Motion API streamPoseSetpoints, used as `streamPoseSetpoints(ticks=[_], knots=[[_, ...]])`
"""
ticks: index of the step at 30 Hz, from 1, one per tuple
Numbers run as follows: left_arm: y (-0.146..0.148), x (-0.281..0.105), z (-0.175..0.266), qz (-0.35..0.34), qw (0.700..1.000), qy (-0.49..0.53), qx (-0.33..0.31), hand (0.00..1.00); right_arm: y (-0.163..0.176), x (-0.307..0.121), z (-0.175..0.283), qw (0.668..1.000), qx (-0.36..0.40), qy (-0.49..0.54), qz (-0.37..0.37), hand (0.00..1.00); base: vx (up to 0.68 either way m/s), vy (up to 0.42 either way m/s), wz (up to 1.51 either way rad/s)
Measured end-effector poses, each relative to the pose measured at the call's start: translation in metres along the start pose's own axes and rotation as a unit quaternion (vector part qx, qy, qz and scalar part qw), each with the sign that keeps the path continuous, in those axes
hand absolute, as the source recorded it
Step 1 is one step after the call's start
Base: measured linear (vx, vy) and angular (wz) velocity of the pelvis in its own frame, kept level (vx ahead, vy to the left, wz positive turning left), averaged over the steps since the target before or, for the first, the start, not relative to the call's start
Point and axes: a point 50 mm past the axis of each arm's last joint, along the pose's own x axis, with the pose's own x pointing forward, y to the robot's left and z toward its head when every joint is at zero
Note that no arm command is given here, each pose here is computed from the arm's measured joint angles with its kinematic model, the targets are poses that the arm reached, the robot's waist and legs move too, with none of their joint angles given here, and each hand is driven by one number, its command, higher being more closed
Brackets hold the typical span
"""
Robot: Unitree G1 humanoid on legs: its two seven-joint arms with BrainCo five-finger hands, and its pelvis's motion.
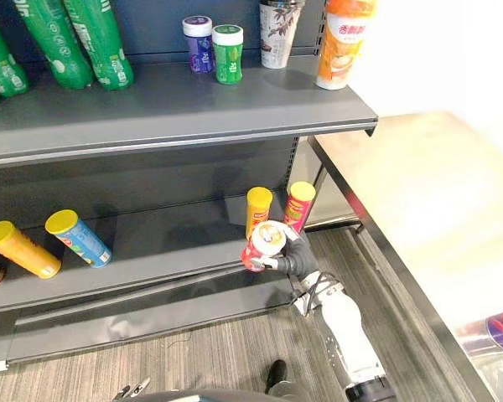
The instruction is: Put the gum and the chips on the shelf.
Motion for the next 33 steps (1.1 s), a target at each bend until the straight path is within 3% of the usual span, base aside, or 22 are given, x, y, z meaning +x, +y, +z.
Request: streamPoseSetpoints(ticks=[7, 15, 25, 33], knots=[[-0.003, 0.001, 0.003, -0.01, 1.0, -0.004, 0.006, 0.0, -0.012, -0.01, -0.018, 0.998, 0.006, 0.045, -0.048, 1.0, 0.04, 0.033, -0.06], [-0.008, 0.004, 0.013, -0.02, 0.999, -0.018, 0.023, 0.0, -0.059, -0.035, -0.019, 0.981, -0.014, 0.067, -0.18, 1.0, 0.01, 0.023, -0.04], [-0.006, 0.004, 0.016, -0.022, 0.999, -0.026, 0.017, 0.0, -0.126, -0.064, 0.031, 0.951, -0.108, 0.022, -0.287, 1.0, -0.02, -0.001, -0.05], [-0.003, 0.003, 0.016, -0.016, 0.999, -0.021, 0.025, 0.0, -0.154, -0.054, 0.077, 0.936, -0.163, -0.039, -0.308, 1.0, -0.04, 0.007, -0.06]])
